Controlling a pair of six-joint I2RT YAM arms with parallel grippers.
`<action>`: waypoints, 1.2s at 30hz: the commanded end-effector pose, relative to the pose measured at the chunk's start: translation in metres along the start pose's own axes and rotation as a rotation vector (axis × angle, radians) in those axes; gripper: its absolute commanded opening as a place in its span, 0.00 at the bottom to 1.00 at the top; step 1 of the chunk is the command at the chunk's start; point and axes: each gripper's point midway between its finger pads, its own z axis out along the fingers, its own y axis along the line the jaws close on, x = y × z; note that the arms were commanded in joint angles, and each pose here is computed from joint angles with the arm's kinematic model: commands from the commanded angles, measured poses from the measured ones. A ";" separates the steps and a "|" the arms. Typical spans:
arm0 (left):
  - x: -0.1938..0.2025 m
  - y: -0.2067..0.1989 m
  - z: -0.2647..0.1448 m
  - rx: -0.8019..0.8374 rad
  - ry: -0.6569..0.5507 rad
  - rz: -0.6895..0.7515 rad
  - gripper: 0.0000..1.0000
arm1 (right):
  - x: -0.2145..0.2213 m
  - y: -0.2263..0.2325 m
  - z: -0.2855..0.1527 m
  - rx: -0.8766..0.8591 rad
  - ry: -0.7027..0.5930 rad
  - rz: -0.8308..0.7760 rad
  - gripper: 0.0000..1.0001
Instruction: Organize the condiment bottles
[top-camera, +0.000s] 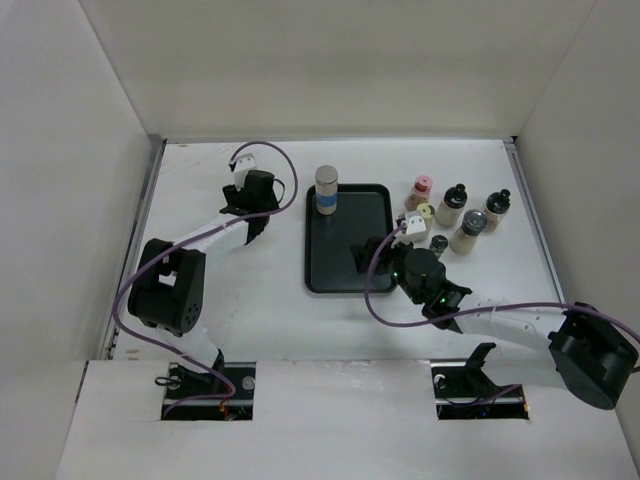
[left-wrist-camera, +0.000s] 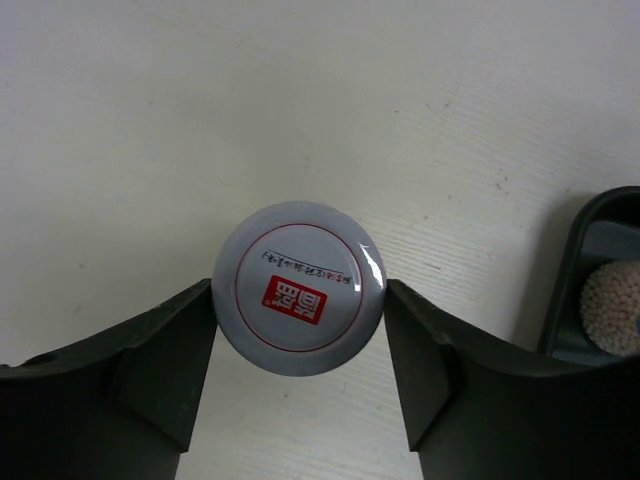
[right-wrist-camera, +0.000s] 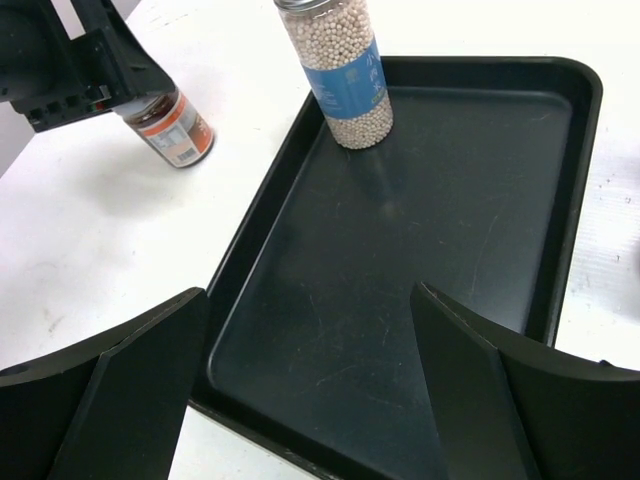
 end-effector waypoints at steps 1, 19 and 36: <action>-0.025 -0.004 0.007 0.008 -0.068 -0.034 0.60 | -0.026 0.013 0.006 -0.032 -0.059 0.036 0.89; -0.079 -0.064 -0.138 0.318 -0.278 -0.089 0.33 | -0.044 0.008 0.000 -0.015 -0.090 0.071 0.87; -0.048 -0.191 -0.118 0.502 -0.214 0.016 0.33 | -0.072 -0.063 -0.044 0.185 -0.168 0.213 0.63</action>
